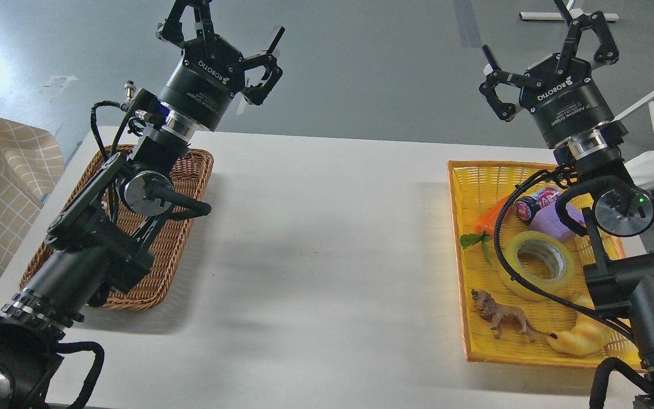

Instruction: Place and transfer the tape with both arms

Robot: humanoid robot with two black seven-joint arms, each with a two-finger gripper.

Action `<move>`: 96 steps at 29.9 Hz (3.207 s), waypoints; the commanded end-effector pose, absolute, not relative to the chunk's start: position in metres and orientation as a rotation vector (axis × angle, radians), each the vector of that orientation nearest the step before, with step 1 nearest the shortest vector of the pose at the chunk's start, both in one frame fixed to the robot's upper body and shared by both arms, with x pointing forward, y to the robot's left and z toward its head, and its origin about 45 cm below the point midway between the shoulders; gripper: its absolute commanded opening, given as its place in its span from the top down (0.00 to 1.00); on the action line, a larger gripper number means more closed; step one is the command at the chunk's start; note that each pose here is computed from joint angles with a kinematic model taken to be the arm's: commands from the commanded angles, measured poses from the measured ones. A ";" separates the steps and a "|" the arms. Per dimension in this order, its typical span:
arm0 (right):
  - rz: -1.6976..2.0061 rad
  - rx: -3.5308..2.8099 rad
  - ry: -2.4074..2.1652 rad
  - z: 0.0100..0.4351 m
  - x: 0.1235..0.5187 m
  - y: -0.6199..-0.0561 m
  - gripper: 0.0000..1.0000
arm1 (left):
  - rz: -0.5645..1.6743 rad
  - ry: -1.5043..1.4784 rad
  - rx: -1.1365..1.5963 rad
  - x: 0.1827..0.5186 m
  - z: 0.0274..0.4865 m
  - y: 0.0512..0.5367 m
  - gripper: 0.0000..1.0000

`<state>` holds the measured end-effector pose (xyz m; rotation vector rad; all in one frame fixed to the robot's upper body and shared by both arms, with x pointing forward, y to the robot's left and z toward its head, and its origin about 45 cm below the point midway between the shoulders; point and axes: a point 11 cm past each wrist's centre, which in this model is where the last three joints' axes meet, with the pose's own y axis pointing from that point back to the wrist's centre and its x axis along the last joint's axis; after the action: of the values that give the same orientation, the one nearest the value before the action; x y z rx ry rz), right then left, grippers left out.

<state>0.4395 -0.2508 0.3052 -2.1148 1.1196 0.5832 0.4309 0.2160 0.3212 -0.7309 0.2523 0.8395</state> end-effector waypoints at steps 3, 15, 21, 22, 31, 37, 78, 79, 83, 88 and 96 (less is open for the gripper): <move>0.583 -2.115 1.122 0.305 0.440 -0.251 0.00 | 0.840 0.252 -0.731 0.431 0.321 0.216 0.02; 0.583 -2.117 1.120 0.305 0.440 -0.251 0.00 | 0.841 0.252 -0.732 0.431 0.321 0.216 0.02; 0.583 -2.117 1.121 0.305 0.440 -0.251 0.00 | 0.841 0.251 -0.731 0.431 0.321 0.217 0.02; 0.583 -2.117 1.120 0.305 0.440 -0.251 0.00 | 0.841 0.251 -0.731 0.431 0.321 0.217 0.02; 0.584 -2.117 1.121 0.304 0.439 -0.251 0.00 | 0.840 0.250 -0.732 0.431 0.322 0.217 0.02; 0.586 -2.116 1.122 0.304 0.439 -0.251 0.00 | 0.842 0.249 -0.732 0.431 0.322 0.218 0.02; 0.575 -2.139 1.120 0.306 0.439 -0.250 0.00 | 0.848 0.243 -0.733 0.431 0.323 0.221 0.02; 0.575 -2.139 1.122 0.306 0.439 -0.250 0.00 | 0.846 0.244 -0.735 0.431 0.323 0.221 0.02; 0.573 -2.143 1.120 0.307 0.439 -0.250 0.00 | 0.847 0.243 -0.734 0.431 0.323 0.221 0.02; 0.556 -2.152 1.130 0.310 0.440 -0.255 0.00 | 0.849 0.241 -0.734 0.431 0.324 0.222 0.02; 0.540 -2.163 1.155 0.310 0.440 -0.263 0.00 | 0.849 0.238 -0.735 0.431 0.325 0.223 0.02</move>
<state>0.4401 -0.2618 0.3111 -2.1614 1.1492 0.5413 0.4314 0.2227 0.3240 -0.7342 0.2394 0.8495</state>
